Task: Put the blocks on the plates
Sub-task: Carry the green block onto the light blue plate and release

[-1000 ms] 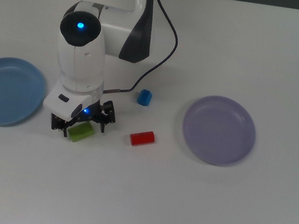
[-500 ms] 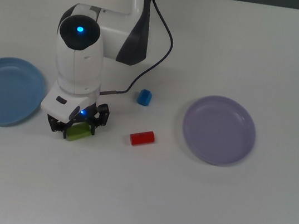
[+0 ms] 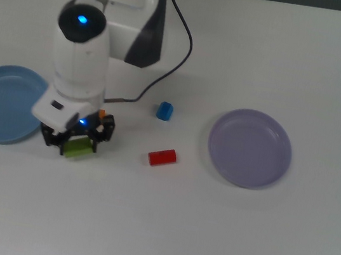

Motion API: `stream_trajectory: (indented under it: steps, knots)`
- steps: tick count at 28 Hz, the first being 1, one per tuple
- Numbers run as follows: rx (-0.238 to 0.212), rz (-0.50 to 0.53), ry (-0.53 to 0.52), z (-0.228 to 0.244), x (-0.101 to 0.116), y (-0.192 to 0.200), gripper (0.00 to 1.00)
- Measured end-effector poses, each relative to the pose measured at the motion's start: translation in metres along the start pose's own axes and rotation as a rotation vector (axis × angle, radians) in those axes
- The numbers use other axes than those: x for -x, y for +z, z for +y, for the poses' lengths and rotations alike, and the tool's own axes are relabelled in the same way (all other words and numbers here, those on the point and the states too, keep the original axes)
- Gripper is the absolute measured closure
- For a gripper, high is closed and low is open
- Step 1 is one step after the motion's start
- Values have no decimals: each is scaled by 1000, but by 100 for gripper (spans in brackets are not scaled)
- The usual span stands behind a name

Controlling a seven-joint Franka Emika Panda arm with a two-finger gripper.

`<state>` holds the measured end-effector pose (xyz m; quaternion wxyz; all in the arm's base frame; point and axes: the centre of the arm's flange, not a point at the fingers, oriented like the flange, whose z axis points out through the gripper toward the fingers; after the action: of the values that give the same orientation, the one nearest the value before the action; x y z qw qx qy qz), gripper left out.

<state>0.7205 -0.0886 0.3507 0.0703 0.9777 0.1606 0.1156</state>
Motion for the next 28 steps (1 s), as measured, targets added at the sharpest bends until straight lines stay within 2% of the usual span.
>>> stream_trajectory:
  steps: [5,9,18,23,28]
  knots:
    - [12,3,74,44,17,-40,32]
    - [26,-9,135,82,41,-52,32]
    - [23,-77,230,148,101,-15,32]
    - [11,-103,240,157,114,5,32]
    - [10,-103,234,157,114,6,32]
